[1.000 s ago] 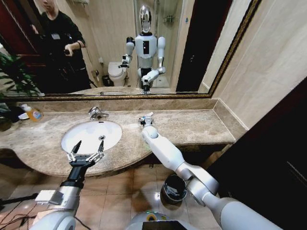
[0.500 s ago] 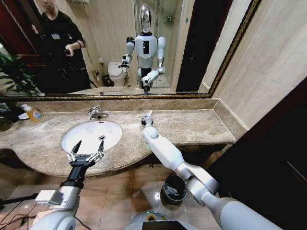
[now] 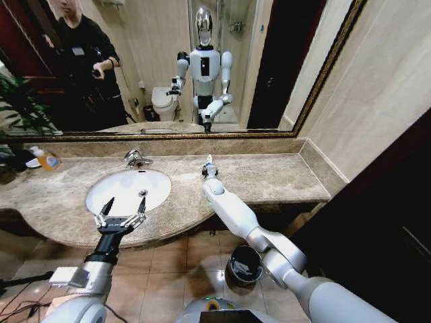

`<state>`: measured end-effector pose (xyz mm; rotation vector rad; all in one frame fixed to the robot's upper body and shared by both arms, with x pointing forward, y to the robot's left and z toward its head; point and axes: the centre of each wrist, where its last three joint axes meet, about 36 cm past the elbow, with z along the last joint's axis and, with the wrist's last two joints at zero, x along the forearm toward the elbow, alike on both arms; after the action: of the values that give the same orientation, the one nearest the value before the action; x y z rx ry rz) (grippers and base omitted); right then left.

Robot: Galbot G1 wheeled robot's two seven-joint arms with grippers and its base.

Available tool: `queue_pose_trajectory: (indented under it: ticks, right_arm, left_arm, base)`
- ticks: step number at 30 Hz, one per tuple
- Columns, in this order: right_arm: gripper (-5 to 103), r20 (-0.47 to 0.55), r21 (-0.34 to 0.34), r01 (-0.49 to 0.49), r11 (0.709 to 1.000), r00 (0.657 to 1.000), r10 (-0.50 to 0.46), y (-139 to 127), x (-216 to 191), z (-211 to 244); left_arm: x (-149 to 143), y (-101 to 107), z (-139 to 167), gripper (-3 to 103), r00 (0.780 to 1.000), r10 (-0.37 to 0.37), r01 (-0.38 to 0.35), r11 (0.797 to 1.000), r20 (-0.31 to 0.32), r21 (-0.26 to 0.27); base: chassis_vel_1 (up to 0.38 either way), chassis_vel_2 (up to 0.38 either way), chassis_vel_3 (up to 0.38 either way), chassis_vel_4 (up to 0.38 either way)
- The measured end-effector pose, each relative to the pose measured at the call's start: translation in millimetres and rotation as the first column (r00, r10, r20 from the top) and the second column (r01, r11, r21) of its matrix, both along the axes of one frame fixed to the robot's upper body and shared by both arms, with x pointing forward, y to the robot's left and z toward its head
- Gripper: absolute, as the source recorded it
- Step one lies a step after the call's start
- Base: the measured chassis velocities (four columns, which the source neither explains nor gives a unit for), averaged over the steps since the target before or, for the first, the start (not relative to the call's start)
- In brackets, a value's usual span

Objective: Pick up the trash from the sink and place it in the trash bin.

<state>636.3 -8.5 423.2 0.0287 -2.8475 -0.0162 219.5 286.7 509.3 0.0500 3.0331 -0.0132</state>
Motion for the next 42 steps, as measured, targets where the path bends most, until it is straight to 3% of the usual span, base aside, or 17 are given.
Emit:
queue_pose_trajectory:
  ticks: [5, 13, 15, 16, 18, 23, 26, 27, 29, 33, 39, 41, 42]
  right_arm:
    - [28, 0.02, 0.003, 0.003, 1.0, 1.0, -0.003, -9.1, -9.7, 0.1]
    - [28, 0.073, 0.007, -0.005, 1.0, 0.997, 0.005, -28.7, -36.1, 5.7]
    - [28, 0.115, -0.005, -0.023, 1.0, 0.993, 0.024, -54.4, -59.5, 7.8]
    - [28, 0.115, -0.005, -0.023, 1.0, 0.993, 0.024, -54.4, -59.5, 7.8]
    - [28, 0.156, -0.014, -0.07, 0.997, 0.985, 0.071, -88.8, -95.1, 13.5]
    - [28, 0.177, 0.007, -0.106, 0.994, 0.979, 0.103, -126.6, -144.8, 23.3]
    - [28, 0.174, 0.038, -0.134, 0.99, 0.977, 0.126, -171.2, -206.9, 32.2]
    - [28, 0.174, 0.038, -0.134, 0.99, 0.977, 0.126, -171.2, -206.9, 32.2]
    - [28, 0.171, 0.006, -0.205, 0.979, 0.965, 0.201, -201.4, -246.6, 38.1]
    - [28, 0.154, -0.01, -0.276, 0.961, 0.949, 0.274, -224.6, -282.6, 37.5]
    - [28, 0.15, 0.021, -0.294, 0.956, 0.946, 0.287, -243.4, -308.5, 22.2]
    - [28, 0.162, 0.022, -0.296, 0.955, 0.944, 0.288, -269.2, -314.1, 2.2]
    - [28, 0.162, 0.022, -0.296, 0.955, 0.944, 0.288, -269.2, -314.1, 2.2]
  left_arm:
    - [0.0, 0.0, 0.0, 100, 1.0, 0.0, 0.0, 1.0, 0.0, 0.0]
    - [0.0, 0.0, 0.0, 100, 1.0, 0.0, 0.0, 1.0, 0.0, 0.0]
    - [0.0, 0.0, 0.0, 100, 1.0, 0.0, 0.0, 1.0, 0.0, 0.0]
    - [0.0, 0.0, 0.0, 100, 1.0, 0.0, 0.0, 1.0, 0.0, 0.0]
    - [0.0, 0.0, 0.0, 100, 1.0, 0.0, 0.0, 1.0, 0.0, 0.0]
    - [0.0, 0.0, 0.0, 100, 1.0, 0.0, 0.0, 1.0, 0.0, 0.0]
    - [0.0, 0.1, 0.0, 100, 1.0, 0.0, 0.0, 1.0, 0.0, 0.0]
    - [0.0, 0.1, 0.0, 100, 1.0, 0.0, 0.0, 1.0, 0.0, 0.0]
    - [0.0, 0.0, 0.0, 100, 1.0, 0.0, 0.0, 1.0, 0.0, 0.0]
    - [0.0, 0.0, 0.0, 100, 1.0, 0.0, 0.0, 1.0, 0.0, 0.0]
    - [0.0, 0.0, 0.0, 100, 1.0, 0.0, 0.0, 1.0, 0.0, 0.0]
    - [0.0, 0.0, 0.0, 100, 1.0, 0.0, 0.0, 1.0, 0.0, 0.0]
    - [0.0, 0.0, 0.0, 100, 1.0, 0.0, 0.0, 1.0, 0.0, 0.0]
  base:
    - [0.0, 0.0, 0.0, 0.0]
    - [0.0, 0.0, 0.0, 0.0]
    - [0.0, 0.0, 0.0, 0.0]
    - [0.0, 0.0, 0.0, 0.0]
    - [0.0, 0.0, 0.0, 0.0]
    - [0.0, 0.0, 0.0, 0.0]
    - [0.0, 0.0, 0.0, 0.0]
    - [0.0, 0.0, 0.0, 0.0]
    - [0.0, 0.0, 0.0, 0.0]
    - [0.0, 0.0, 0.0, 0.0]
    - [0.0, 0.0, 0.0, 0.0]
    - [0.0, 0.0, 0.0, 0.0]
    - [0.0, 0.0, 0.0, 0.0]
